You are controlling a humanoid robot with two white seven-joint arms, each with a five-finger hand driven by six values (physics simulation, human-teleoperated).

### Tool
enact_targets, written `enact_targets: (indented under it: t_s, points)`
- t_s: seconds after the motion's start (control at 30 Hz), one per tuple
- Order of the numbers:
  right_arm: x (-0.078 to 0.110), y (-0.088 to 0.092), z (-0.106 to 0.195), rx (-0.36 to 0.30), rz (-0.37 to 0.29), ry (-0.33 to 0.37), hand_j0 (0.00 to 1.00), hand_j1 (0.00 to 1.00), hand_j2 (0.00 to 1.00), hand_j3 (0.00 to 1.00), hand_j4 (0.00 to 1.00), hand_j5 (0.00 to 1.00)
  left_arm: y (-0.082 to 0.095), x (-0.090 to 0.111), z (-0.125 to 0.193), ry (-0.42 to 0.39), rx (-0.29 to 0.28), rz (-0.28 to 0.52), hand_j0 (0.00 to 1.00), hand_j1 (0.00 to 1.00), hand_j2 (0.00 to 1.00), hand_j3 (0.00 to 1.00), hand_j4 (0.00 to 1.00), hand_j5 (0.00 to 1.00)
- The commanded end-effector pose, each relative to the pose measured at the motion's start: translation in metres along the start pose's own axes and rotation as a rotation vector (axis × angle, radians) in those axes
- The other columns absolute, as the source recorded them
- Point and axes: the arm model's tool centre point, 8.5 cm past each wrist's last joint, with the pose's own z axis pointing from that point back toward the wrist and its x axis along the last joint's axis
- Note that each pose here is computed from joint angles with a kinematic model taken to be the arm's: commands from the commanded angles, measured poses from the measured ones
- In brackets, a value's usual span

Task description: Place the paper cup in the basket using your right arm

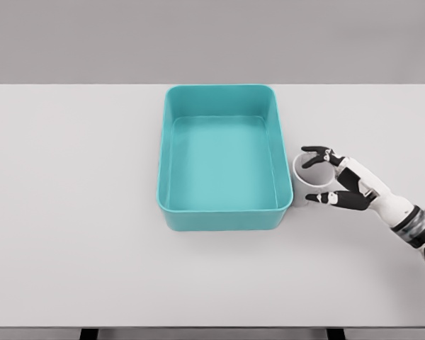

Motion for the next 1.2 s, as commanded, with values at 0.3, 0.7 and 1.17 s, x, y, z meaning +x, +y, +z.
enact_targets:
  t_s: [0.3,0.7,1.17]
  points:
    - [0.037,-0.039,-0.019,0.007,0.129,-0.046,0.47,0.47,0.47,0.47,0.47,0.47,0.000,0.000,0.000,-0.001,0.000,0.000,1.00,1.00,1.00,1.00,1.00,1.00]
    - [0.098,-0.063,-0.075,0.087,0.303,-0.159,0.47,0.47,0.47,0.47,0.47,0.47,0.000,0.000,0.000,-0.001,0.000,0.000,1.00,1.00,1.00,1.00,1.00,1.00]
    - [0.122,-0.043,-0.122,0.190,0.411,-0.228,0.48,0.48,0.48,0.48,0.48,0.48,0.000,0.000,0.000,-0.001,0.000,0.000,1.00,1.00,1.00,1.00,1.00,1.00]
